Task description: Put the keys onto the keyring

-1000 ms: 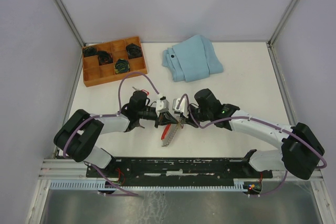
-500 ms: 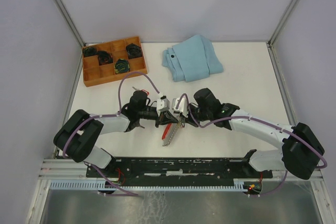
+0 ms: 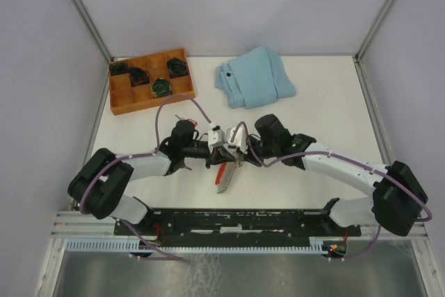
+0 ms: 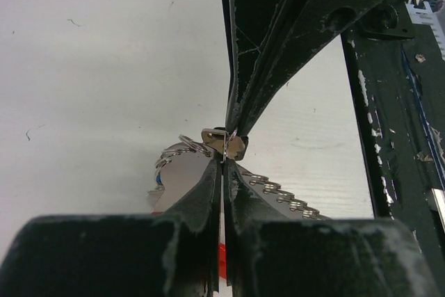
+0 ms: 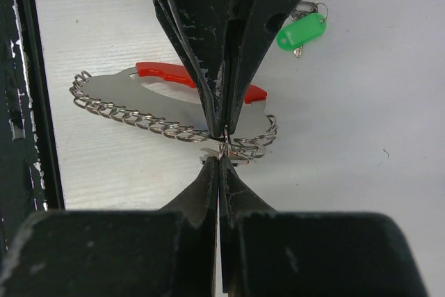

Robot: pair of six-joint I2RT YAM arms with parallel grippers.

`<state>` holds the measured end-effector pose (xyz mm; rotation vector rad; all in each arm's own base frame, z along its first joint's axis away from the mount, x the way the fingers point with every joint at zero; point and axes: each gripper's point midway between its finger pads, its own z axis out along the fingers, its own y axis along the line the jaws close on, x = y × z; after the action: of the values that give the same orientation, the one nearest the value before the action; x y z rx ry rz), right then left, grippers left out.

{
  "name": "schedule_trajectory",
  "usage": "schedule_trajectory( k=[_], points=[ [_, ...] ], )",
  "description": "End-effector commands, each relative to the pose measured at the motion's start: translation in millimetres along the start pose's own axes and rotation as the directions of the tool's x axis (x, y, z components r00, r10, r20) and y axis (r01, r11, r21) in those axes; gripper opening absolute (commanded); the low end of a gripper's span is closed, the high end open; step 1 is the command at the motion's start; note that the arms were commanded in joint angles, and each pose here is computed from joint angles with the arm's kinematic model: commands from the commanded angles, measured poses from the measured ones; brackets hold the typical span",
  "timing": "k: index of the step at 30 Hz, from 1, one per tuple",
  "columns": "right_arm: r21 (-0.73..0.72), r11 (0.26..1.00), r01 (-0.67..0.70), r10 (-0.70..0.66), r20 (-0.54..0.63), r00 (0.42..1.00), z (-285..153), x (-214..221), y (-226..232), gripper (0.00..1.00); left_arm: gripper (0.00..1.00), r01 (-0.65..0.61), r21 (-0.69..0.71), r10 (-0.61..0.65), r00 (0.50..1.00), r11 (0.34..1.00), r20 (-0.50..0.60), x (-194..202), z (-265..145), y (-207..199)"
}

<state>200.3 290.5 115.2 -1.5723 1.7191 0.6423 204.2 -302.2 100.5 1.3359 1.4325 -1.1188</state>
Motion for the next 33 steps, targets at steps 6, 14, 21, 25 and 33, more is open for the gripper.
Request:
schedule_trajectory(
  k=[6, 14, 21, 25, 33],
  points=[
    [0.024, 0.998, 0.06, -0.061, 0.039, 0.997, -2.7, -17.7, -6.7, 0.01, 0.03, 0.053, -0.068, -0.045, 0.993, 0.996, 0.112, -40.2, 0.8, 13.0],
    [0.078, 0.995, 0.063, -0.066, 0.033, 0.997, -5.0, -12.5, -13.2, 0.01, 0.03, 0.188, -0.161, -0.151, 0.964, 0.969, 0.218, -49.0, -7.7, 23.7],
    [0.135, 0.989, 0.055, -0.062, 0.051, 0.997, -4.7, -9.6, -19.9, 0.01, 0.03, 0.253, -0.157, -0.19, 0.924, 0.955, 0.333, -61.9, -13.4, 20.2],
    [0.146, 0.988, 0.044, -0.054, 0.064, 0.997, -2.8, -7.7, -20.3, 0.01, 0.03, 0.285, -0.144, -0.208, 0.893, 0.948, 0.399, -69.3, -15.9, 19.0],
    [0.207, 0.977, 0.051, -0.072, 0.093, 0.993, -15.7, -20.0, -28.7, 0.01, 0.03, 0.288, -0.156, -0.207, 0.895, 0.945, 0.395, -54.9, -14.6, 19.5]
  ],
)
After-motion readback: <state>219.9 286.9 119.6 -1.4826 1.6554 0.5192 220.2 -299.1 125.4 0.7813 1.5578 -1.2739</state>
